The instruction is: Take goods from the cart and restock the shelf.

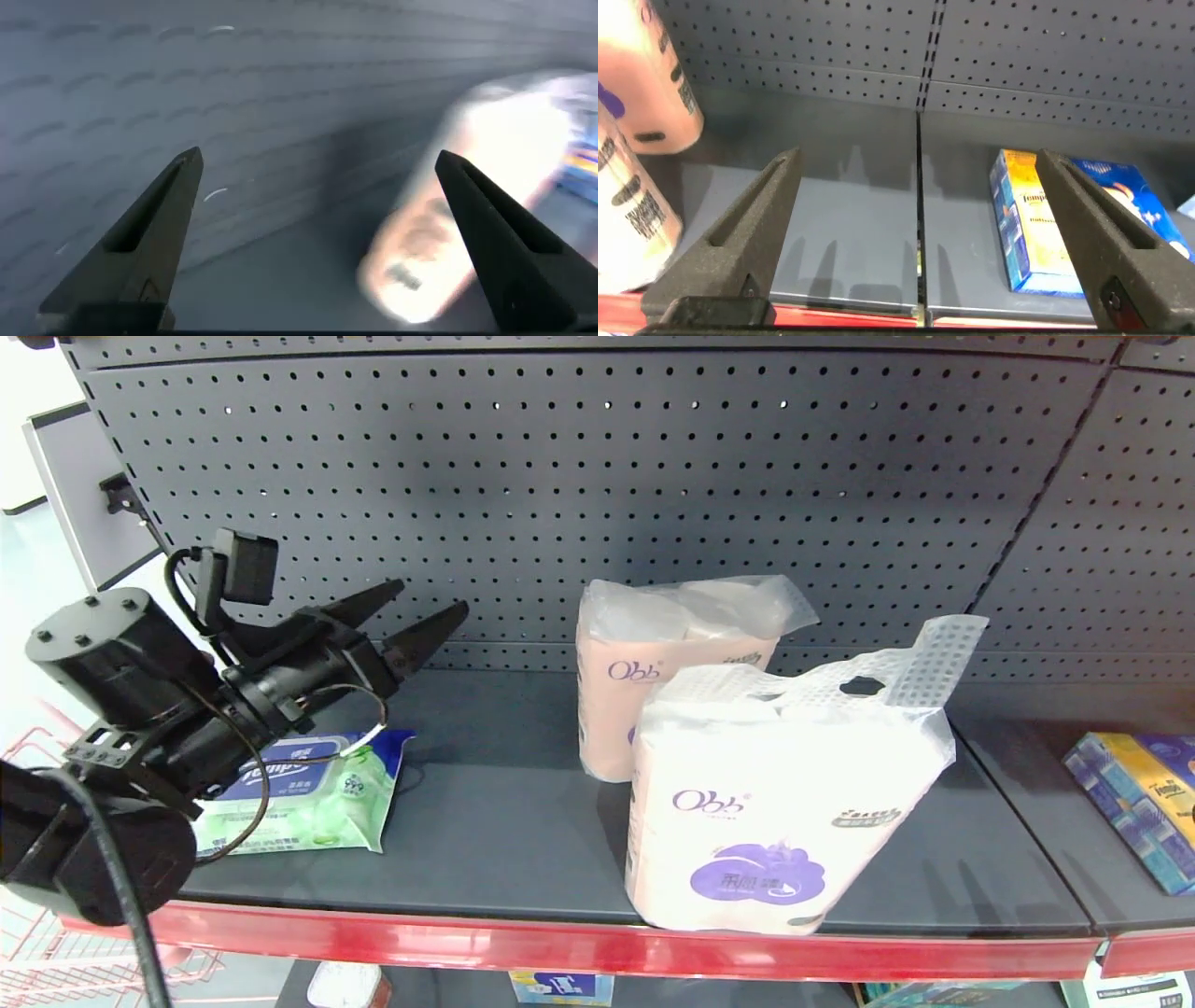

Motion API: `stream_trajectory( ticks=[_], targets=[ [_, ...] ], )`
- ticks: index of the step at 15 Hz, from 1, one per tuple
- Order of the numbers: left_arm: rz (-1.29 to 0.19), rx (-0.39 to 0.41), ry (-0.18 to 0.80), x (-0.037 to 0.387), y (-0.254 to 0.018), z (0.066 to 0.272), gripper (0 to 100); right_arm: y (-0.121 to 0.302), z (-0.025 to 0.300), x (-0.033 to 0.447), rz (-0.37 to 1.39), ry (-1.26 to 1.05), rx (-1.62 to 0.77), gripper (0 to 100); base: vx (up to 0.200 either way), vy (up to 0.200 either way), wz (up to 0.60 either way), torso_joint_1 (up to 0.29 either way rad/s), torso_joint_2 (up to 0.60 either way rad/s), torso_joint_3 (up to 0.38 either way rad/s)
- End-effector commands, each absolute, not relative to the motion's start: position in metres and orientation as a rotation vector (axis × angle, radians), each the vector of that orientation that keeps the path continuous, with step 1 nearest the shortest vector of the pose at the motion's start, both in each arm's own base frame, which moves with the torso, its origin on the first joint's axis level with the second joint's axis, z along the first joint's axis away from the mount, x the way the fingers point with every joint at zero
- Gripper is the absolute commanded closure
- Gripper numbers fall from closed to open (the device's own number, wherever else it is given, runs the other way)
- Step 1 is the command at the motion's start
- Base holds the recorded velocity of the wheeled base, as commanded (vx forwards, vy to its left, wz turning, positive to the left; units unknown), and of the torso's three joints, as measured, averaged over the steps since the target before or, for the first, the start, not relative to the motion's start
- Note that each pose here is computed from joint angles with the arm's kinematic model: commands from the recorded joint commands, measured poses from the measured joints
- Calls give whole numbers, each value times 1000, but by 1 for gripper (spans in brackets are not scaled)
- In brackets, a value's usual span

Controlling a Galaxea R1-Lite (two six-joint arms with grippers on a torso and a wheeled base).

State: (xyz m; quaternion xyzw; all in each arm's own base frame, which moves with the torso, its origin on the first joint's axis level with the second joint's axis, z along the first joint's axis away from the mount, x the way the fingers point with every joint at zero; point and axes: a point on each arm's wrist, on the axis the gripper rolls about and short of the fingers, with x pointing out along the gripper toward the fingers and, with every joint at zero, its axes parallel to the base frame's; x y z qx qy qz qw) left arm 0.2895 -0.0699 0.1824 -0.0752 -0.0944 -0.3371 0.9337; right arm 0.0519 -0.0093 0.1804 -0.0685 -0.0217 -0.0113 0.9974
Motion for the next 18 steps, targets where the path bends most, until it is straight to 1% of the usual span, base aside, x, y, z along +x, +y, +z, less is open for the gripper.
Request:
stream_trajectory(
  ticks=[1, 2, 3, 4, 5, 6, 7, 8, 9, 10, 11, 13, 15, 18],
  targets=[
    [-644, -159, -208, 255, -68, 205, 0, -10, 180, 56, -22, -24, -142, 0, 0, 0, 0, 0, 0, 0],
    [-633, -158, -185, 243, -65, 214, 0, -11, 179, 57, -26, -16, -142, 0, 0, 0, 0, 0, 0, 0],
    [-616, -163, -141, 223, -60, 225, 0, -12, 180, 58, -44, -12, -148, 0, 0, 0, 0, 0, 0, 0],
    [-600, -163, -67, 202, -55, 231, 0, -14, 178, 60, -90, 7, -162, 0, 0, 0, 0, 0, 0, 0],
    [-600, -163, -67, 202, -55, 231, 0, -14, 178, 60, -90, 7, -162, 0, 0, 0, 0, 0, 0, 0],
    [-519, -84, 107, 155, -42, 233, 0, -17, 174, 68, -161, 63, -175, 0, 0, 0, 0, 0, 0, 0],
    [-465, -56, 174, 134, -36, 228, 0, -18, 173, 75, -136, 93, -165, 0, 0, 0, 0, 0, 0, 0],
    [-432, -39, 199, 121, -33, 226, 0, -17, 172, 79, -116, 114, -160, 0, 0, 0, 0, 0, 0, 0],
    [-380, -20, 269, 92, -25, 220, 0, -16, 167, 91, -66, 170, -135, 0, 0, 0, 0, 0, 0, 0],
    [-378, -17, 300, 72, -20, 216, 0, -13, 161, 96, -21, 209, -120, 0, 0, 0, 0, 0, 0, 0],
    [-376, -17, 309, 54, -16, 211, 0, -8, 155, 99, 32, 242, -124, 0, 0, 0, 0, 0, 0, 0],
    [-364, 4, 350, 25, -9, 200, 0, -5, 146, 107, 60, 308, -124, 0, 0, 0, 0, 0, 0, 0],
    [-319, 34, 364, 10, -5, 191, 0, -5, 141, 115, 71, 358, -118, 0, 0, 0, 0, 0, 0, 0],
    [-287, 39, 345, 5, -3, 188, 0, 4, 143, 134, 142, 392, -110, 0, 0, 0, 0, 0, 0, 0]
  ],
)
